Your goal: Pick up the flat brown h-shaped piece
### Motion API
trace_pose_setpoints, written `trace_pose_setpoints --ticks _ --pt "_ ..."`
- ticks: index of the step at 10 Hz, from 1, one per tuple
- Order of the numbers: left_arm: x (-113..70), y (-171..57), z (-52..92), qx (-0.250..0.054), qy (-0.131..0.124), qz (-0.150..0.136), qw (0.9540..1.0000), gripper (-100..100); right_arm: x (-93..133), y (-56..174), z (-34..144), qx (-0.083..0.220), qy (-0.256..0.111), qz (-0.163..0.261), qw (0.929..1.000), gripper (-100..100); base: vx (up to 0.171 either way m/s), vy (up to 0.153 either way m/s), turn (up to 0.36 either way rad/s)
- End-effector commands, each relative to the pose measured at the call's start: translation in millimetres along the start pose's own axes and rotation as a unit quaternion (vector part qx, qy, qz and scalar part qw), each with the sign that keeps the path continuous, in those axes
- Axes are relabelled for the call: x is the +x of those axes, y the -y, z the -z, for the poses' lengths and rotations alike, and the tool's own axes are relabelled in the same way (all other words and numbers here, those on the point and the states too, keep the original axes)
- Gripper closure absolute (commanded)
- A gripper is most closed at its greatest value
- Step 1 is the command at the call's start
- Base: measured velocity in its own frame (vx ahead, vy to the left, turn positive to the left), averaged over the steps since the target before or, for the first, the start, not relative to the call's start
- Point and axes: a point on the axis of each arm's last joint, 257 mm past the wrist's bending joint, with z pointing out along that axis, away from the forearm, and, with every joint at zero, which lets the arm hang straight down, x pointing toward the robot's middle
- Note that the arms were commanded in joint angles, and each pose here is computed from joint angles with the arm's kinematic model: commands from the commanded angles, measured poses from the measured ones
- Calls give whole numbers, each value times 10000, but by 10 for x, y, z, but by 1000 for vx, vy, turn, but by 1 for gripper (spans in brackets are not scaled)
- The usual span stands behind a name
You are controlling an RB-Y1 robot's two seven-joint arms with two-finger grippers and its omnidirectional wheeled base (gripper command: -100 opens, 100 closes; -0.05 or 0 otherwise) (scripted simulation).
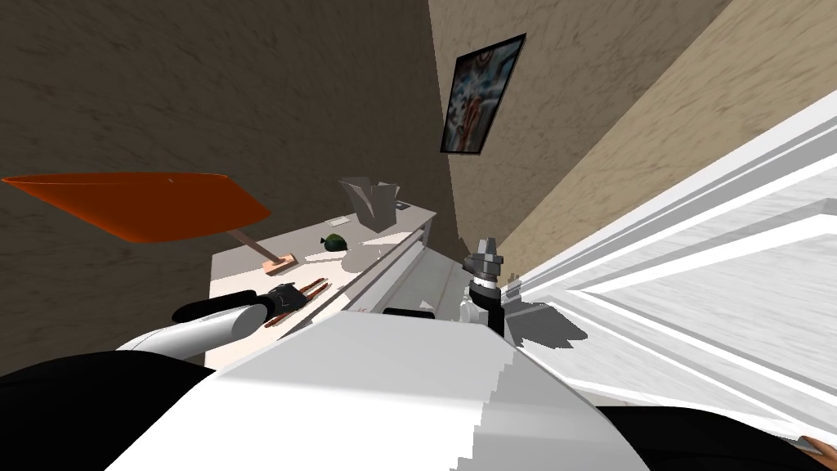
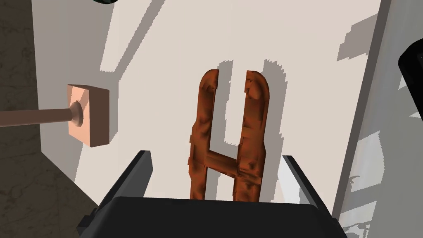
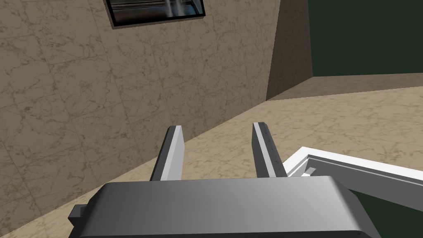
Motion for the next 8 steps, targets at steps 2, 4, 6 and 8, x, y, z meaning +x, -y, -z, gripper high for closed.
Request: trace_pose_setpoints --ticks 2,4,6,8 --pt "-152 -109 -9 -348 220 157 9990 -100 0 0 0 0 0 0 10000 0 49 15 10" --pt "-250 -190 6 -589 375 280 9972 -100 0 0 0 0 0 0 10000 0 50 16 14" --pt "-338 -263 26 -812 520 390 9946 -100 0 0 0 0 0 0 10000 0 48 18 13" --pt "-413 -323 48 -1002 646 488 9917 -100 0 0 0 0 0 0 10000 0 28 8 12"
